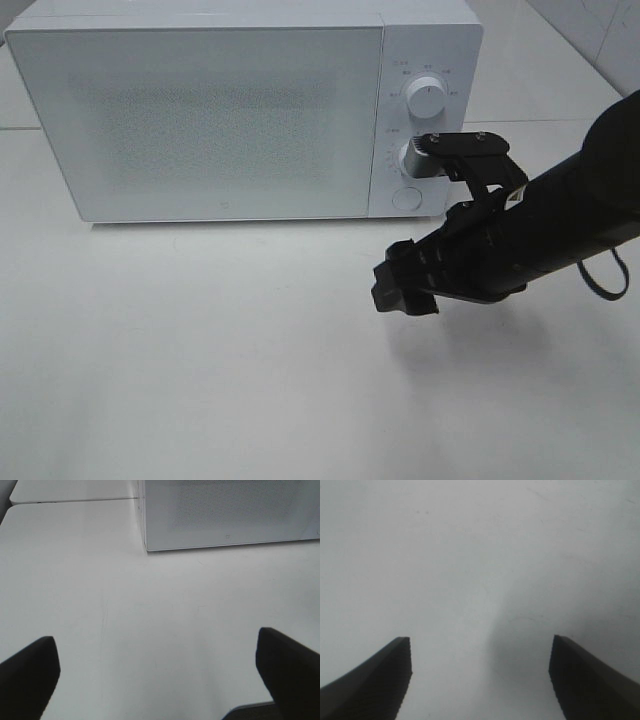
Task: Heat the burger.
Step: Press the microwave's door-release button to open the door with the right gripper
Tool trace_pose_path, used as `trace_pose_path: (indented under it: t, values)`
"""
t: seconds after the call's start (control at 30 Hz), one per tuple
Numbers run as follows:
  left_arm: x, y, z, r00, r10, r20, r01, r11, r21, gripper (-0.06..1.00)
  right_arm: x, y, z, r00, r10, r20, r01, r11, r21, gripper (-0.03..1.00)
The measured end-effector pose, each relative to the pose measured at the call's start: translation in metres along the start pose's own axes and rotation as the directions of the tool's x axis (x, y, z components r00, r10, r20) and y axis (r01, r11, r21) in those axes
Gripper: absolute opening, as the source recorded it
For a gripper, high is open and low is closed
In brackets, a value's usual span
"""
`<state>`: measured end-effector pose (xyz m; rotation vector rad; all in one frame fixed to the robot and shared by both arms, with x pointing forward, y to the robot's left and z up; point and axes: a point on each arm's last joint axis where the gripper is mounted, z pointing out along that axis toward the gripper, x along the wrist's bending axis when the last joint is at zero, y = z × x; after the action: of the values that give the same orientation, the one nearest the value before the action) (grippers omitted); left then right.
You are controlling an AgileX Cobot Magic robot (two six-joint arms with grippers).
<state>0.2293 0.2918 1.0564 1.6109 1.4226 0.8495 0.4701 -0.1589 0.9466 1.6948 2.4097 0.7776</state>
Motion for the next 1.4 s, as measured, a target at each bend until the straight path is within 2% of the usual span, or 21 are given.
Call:
trace_pose_path:
  t: [0.03, 0.2, 0.43, 0.5, 0.9, 1.0, 1.07, 1.13, 1.17, 1.4]
  values:
    - [0.0, 0.0, 0.0, 1.0, 0.0, 0.0, 0.0, 1.0, 0.0, 0.99, 0.0, -0.001, -0.009, 0.999, -0.044, 0.009, 0.044, 0.999, 0.012, 0.74]
    - [0.0, 0.0, 0.0, 1.0, 0.0, 0.0, 0.0, 1.0, 0.0, 0.99, 0.001, -0.007, -0.038, 0.993, -0.114, 0.016, 0.114, 0.993, 0.037, 0.74]
    - [0.0, 0.0, 0.0, 1.0, 0.0, 0.0, 0.0, 1.0, 0.0, 0.99, 0.004, -0.017, -0.076, 0.99, -0.138, 0.021, 0.137, 0.989, 0.047, 0.75]
    - [0.0, 0.0, 0.0, 1.0, 0.0, 0.0, 0.0, 1.0, 0.0, 0.99, 0.007, -0.025, -0.103, 0.993, -0.116, 0.017, 0.116, 0.993, 0.01, 0.75]
    - [0.0, 0.0, 0.0, 1.0, 0.0, 0.0, 0.0, 1.0, 0.0, 0.99, 0.006, -0.054, -0.165, 0.996, -0.081, 0.036, 0.084, 0.992, -0.099, 0.75]
    - [0.0, 0.0, 0.0, 1.0, 0.0, 0.0, 0.0, 1.0, 0.0, 0.99, -0.002, -0.068, -0.184, 0.996, -0.049, 0.08, 0.06, 0.989, -0.137, 0.75]
    - [0.0, 0.0, 0.0, 1.0, 0.0, 0.0, 0.0, 1.0, 0.0, 0.99, -0.013, -0.087, -0.209, 0.987, 0.009, 0.163, 0.028, 0.975, -0.221, 0.75]
    - [0.0, 0.0, 0.0, 1.0, 0.0, 0.0, 0.0, 1.0, 0.0, 0.99, -0.015, -0.092, -0.213, 0.983, 0.021, 0.183, 0.024, 0.971, -0.239, 0.75]
    - [0.0, 0.0, 0.0, 1.0, 0.0, 0.0, 0.0, 1.0, 0.0, 0.99, -0.016, -0.103, -0.225, 0.974, 0.04, 0.221, 0.026, 0.957, -0.289, 0.75]
    - [0.0, 0.0, 0.0, 1.0, 0.0, 0.0, 0.0, 1.0, 0.0, 0.99, -0.016, -0.136, -0.246, 0.953, 0.108, 0.282, 0.017, 0.913, -0.408, 0.79]
